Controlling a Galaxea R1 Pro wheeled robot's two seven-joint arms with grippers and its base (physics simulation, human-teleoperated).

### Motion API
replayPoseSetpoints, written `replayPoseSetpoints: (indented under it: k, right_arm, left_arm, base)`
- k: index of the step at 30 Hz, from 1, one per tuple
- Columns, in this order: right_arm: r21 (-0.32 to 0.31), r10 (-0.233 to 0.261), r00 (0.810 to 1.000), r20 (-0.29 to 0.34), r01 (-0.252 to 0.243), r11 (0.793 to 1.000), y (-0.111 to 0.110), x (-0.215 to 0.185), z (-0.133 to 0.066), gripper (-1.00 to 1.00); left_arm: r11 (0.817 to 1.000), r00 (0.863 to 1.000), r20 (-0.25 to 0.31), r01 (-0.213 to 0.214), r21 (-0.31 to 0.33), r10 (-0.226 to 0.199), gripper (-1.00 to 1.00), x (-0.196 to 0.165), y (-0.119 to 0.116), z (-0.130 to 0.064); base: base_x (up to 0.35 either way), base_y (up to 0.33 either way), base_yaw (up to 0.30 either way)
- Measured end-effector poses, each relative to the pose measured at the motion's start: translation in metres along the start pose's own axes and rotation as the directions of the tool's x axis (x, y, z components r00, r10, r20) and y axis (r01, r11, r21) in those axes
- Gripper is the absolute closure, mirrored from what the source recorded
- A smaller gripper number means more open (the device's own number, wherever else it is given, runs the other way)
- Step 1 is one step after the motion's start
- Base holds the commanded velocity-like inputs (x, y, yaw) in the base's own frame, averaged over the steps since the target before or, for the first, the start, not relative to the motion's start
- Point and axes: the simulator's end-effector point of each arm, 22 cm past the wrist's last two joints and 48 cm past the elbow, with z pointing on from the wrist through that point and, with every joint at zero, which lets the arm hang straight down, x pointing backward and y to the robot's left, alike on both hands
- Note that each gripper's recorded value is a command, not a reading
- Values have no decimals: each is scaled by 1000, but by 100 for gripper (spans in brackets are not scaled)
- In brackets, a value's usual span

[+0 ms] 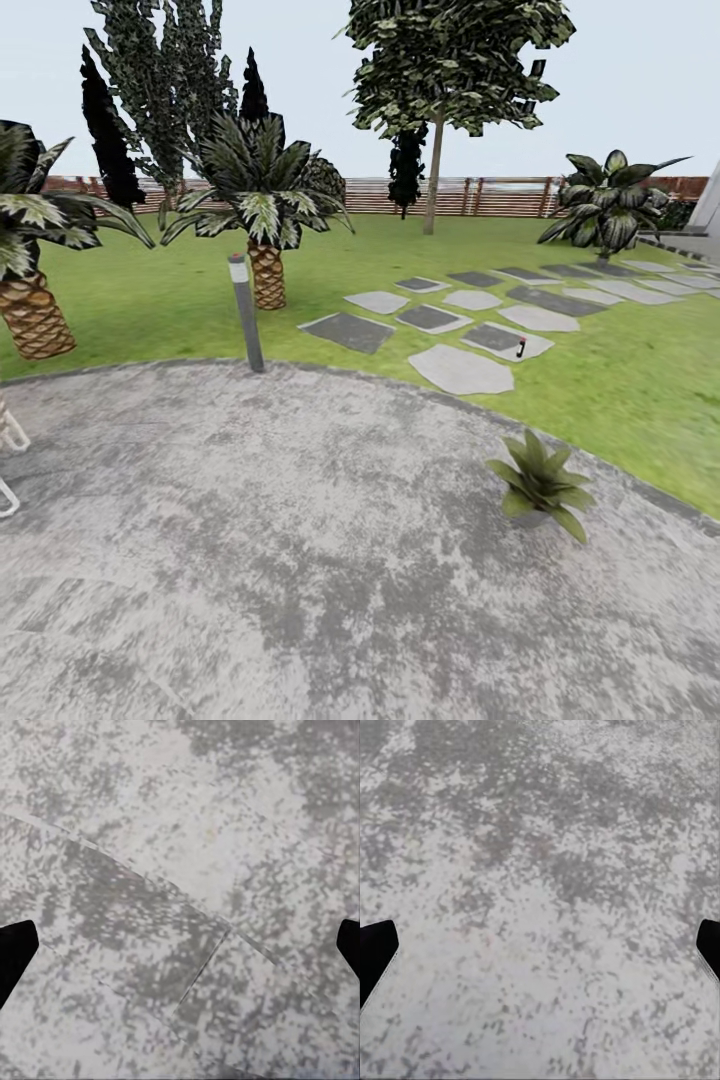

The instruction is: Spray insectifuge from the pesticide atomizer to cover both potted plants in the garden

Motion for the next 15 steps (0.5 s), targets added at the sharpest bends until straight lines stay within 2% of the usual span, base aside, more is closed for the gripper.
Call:
replayPoseSetpoints:
  k: [9, 15]
  right_arm:
    - [0, 0, 1000, 0, 0, 1000, 0, 0, 0, -100]
    - [1, 1, 1000, 2, -1, 1000, 0, -1, 0, -100]
  left_arm:
    - [1000, 1000, 0, 0, 0, 0, -100, 0, 0, 0]
    - [1000, 1000, 0, 1, 0, -1, -100, 0, 0, 0]
  base:
    - [340, 3, 0]
    - [339, 64, 0]
